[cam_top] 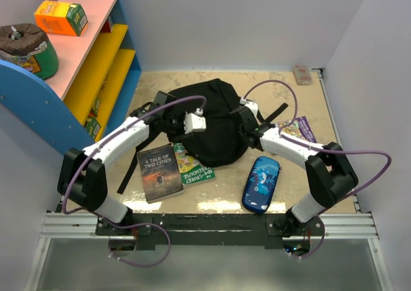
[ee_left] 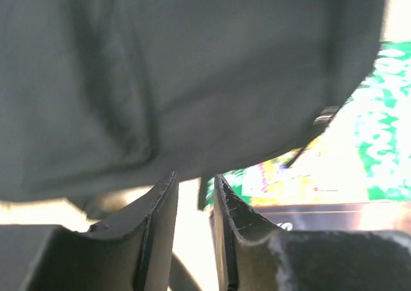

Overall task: Pack the student bag
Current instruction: Adjust the student bag at the center of the board, then unzip the student bag at the center of the board.

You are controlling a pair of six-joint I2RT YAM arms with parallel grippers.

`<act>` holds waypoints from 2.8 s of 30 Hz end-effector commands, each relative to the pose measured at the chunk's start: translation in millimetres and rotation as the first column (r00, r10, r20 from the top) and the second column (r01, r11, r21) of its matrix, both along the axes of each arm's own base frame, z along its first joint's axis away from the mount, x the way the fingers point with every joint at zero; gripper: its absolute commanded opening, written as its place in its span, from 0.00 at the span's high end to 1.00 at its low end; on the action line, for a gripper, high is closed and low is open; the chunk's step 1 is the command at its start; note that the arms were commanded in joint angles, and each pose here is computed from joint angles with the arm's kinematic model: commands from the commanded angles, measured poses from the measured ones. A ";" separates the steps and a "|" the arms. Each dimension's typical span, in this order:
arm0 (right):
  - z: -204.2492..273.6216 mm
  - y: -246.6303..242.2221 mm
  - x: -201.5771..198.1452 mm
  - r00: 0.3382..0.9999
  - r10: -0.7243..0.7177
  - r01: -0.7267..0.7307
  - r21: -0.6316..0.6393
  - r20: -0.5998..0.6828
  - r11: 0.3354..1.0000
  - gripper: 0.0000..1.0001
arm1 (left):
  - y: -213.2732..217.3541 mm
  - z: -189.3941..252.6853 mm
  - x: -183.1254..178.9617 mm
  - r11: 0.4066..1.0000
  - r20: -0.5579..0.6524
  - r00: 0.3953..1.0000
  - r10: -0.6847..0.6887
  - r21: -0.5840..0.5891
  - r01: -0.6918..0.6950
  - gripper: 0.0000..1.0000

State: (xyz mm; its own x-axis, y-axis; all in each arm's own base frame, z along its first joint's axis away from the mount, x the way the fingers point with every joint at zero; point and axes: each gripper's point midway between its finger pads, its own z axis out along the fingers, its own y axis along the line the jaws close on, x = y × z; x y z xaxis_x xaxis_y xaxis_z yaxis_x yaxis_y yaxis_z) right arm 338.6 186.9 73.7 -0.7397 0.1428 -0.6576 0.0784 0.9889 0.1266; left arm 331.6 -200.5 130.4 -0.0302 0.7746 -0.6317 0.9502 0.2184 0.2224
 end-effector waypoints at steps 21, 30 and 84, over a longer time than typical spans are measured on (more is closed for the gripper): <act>31.0 -21.2 10.4 0.994 -0.088 0.088 -0.001 0.064 0.996 0.50 | -6.9 -44.6 -8.4 0.886 0.127 0.880 -0.458 0.149 0.440 0.43; 49.7 -21.3 9.5 0.991 -0.092 0.089 0.032 0.101 0.996 0.51 | -25.1 -61.6 10.4 0.898 0.179 0.881 -0.438 0.139 0.418 0.58; 65.2 50.1 -73.6 0.934 -0.356 0.298 0.511 0.017 0.807 0.44 | -122.6 -12.2 -29.2 0.964 -0.204 0.975 -0.089 -0.264 0.033 1.00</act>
